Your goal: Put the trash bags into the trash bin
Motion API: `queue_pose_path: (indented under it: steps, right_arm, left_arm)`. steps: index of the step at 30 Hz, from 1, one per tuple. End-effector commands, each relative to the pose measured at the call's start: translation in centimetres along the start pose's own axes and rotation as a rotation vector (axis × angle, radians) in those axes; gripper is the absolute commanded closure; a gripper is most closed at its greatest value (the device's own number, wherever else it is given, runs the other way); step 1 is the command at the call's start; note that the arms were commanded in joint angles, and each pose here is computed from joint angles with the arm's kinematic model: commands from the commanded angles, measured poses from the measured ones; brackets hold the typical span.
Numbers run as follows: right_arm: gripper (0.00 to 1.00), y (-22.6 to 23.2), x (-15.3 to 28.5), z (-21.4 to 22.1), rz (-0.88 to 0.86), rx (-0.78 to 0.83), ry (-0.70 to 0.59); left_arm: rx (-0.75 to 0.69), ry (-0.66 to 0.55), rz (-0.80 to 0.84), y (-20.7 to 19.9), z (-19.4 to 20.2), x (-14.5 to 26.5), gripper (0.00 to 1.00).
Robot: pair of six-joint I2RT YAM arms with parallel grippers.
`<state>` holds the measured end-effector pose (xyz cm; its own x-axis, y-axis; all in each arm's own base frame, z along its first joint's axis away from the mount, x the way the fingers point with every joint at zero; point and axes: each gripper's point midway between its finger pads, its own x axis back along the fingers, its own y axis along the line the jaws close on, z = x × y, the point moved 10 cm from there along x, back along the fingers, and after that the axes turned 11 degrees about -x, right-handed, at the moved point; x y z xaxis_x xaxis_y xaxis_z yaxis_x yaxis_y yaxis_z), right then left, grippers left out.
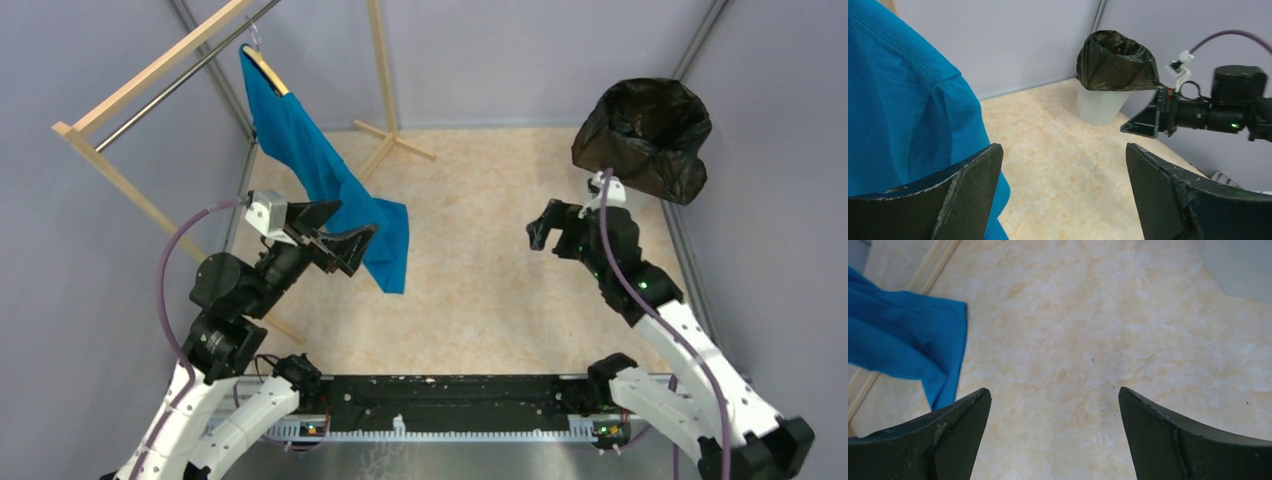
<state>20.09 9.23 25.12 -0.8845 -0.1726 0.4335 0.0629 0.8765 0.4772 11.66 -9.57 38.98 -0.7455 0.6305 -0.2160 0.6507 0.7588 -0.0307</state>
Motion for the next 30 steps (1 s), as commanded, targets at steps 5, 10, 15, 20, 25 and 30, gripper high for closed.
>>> queue_pose_path:
  steps: [5, 10, 15, 20, 25, 30]
  right_arm:
    - [0.01, 2.4, 13.0, -6.0, -0.283, 0.082, -0.112]
    - [0.01, 3.3, 19.6, -9.8, -0.335, 0.067, -0.237]
    - [0.01, 3.3, 24.2, -11.1, -0.441, 0.074, -0.364]
    - [0.01, 3.1, 25.4, -11.6, -0.452, 0.068, -0.426]
    - [0.01, 3.2, 25.2, -11.9, -0.439, 0.050, -0.449]
    - [0.01, 2.8, 24.2, -11.3, -0.415, 0.033, -0.450]
  left_arm:
    - [0.084, -0.055, -0.038, -0.5, -4.7, 0.6, 0.01]
    - [0.083, -0.080, -0.093, -0.3, -7.1, 1.3, 0.01]
    - [0.085, -0.095, -0.130, -0.2, -8.7, 2.0, 0.01]
    - [0.084, -0.092, -0.175, 0.1, -8.8, 2.2, 0.01]
    - [0.077, -0.080, -0.179, 0.2, -8.5, 1.9, 0.01]
    - [0.070, -0.063, -0.184, 0.3, -8.1, 1.7, 0.01]
